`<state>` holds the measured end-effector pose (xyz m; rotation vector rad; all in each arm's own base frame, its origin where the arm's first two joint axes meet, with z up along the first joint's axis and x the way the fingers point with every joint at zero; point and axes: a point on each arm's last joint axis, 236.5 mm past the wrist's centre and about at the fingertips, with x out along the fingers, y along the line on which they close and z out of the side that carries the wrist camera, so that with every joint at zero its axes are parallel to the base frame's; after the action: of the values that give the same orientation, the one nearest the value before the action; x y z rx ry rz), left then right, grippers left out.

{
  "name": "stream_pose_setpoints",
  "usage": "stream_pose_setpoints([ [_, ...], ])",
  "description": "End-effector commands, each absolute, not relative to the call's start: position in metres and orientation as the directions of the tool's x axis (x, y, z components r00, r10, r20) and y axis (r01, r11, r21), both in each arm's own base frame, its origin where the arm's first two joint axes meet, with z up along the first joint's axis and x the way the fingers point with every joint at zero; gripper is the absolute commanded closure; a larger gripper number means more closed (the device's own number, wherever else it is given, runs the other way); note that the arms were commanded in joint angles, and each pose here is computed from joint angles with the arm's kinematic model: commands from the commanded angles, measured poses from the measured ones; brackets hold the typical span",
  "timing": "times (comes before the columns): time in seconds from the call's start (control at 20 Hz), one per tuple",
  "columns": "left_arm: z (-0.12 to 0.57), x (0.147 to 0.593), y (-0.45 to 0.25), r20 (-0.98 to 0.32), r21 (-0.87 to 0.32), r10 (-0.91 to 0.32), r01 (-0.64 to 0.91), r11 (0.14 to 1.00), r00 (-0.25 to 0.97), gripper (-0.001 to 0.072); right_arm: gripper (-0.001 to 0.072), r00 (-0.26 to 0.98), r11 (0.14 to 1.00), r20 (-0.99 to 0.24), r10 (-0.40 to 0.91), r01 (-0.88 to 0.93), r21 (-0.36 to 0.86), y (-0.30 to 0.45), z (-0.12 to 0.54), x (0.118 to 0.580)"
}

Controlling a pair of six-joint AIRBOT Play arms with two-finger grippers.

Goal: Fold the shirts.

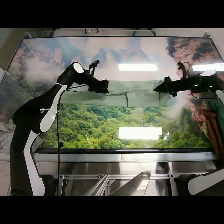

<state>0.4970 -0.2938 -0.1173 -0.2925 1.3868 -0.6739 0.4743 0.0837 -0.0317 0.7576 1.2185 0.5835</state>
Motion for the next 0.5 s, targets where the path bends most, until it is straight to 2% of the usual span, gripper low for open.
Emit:
stream_pose_setpoints([
  [0.0, -0.119, 0.47, -0.326, -0.816, -0.561, -0.575, 0.309, 0.768, -0.053, 0.0693, 0.0693, 0.304, 0.63, -0.588, 0.75, -0.057, 0.774, 0.071, 0.012, 0.472],
  [0.1, -0.085, 0.471, -0.374, -0.756, -0.614, -0.655, 0.364, 0.701, -0.014, 0.0691, 0.0694, 0.334, 0.636, -0.579, 0.744, -0.086, 0.767, 0.063, 0.035, 0.471],
  [0.25, -0.014, 0.477, -0.426, -0.575, -0.741, -0.815, 0.378, 0.554, 0.068, 0.069, 0.0693, 0.337, 0.633, -0.564, 0.754, -0.142, 0.761, 0.066, 0.067, 0.463],
  [0.35, 0.042, 0.482, -0.415, -0.49, -0.75, -0.863, 0.443, 0.491, 0.125, 0.0691, 0.0693, 0.322, 0.606, -0.536, 0.781, -0.182, 0.774, 0.089, 0.086, 0.457],
  [0.45, 0.098, 0.489, -0.373, -0.467, -0.723, -0.866, 0.485, 0.491, 0.18, 0.0691, 0.0693, 0.281, 0.558, -0.493, 0.824, -0.247, 0.792, 0.132, 0.103, 0.45],
])
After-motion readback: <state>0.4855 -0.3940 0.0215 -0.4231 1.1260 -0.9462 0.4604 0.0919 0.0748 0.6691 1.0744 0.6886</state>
